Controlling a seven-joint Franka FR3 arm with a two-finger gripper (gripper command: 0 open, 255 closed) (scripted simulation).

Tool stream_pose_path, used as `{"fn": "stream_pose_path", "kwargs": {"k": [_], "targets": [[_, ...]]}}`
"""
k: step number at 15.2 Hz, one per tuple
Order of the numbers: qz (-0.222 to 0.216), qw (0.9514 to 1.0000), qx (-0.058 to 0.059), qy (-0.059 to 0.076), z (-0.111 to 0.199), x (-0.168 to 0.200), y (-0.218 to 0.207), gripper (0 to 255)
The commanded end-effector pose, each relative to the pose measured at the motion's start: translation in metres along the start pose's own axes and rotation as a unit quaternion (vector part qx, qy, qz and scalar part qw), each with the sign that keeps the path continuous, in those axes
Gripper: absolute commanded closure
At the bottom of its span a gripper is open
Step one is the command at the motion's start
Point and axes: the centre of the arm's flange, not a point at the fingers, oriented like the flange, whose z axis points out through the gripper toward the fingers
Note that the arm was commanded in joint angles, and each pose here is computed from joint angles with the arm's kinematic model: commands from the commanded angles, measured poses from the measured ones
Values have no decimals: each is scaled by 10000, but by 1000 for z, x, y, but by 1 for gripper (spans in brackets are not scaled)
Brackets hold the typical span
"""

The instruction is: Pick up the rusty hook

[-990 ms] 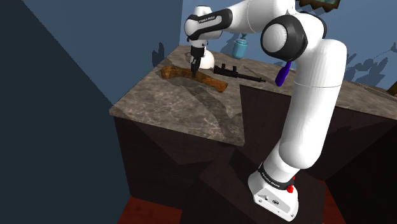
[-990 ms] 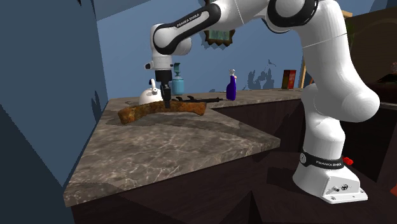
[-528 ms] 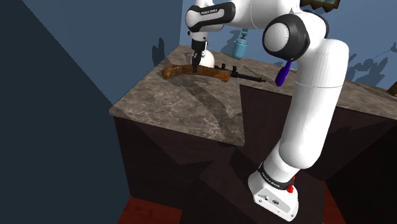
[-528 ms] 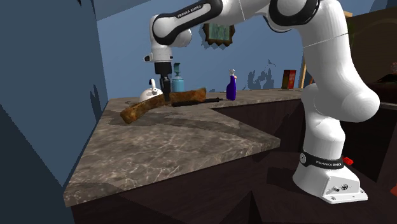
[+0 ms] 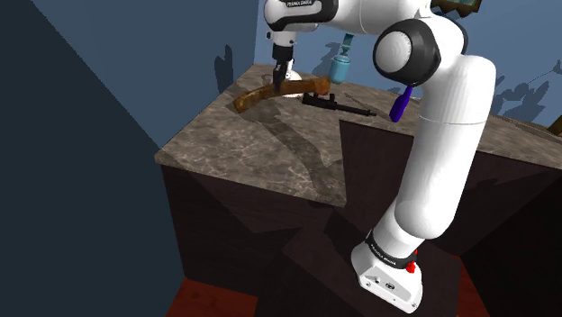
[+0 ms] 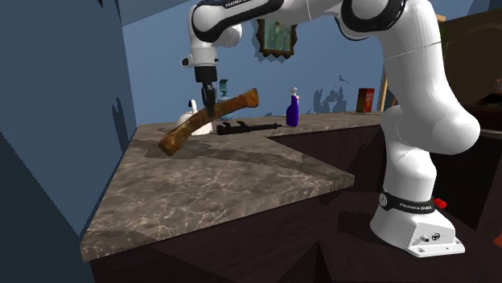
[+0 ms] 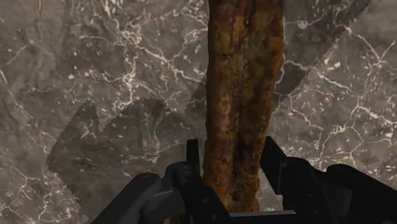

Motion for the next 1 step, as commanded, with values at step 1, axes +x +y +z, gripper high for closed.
{"fn": "stream_pose_path", "kwargs": {"k": [1], "targets": [[0, 10000, -3, 4, -4, 0, 1, 255]]}}
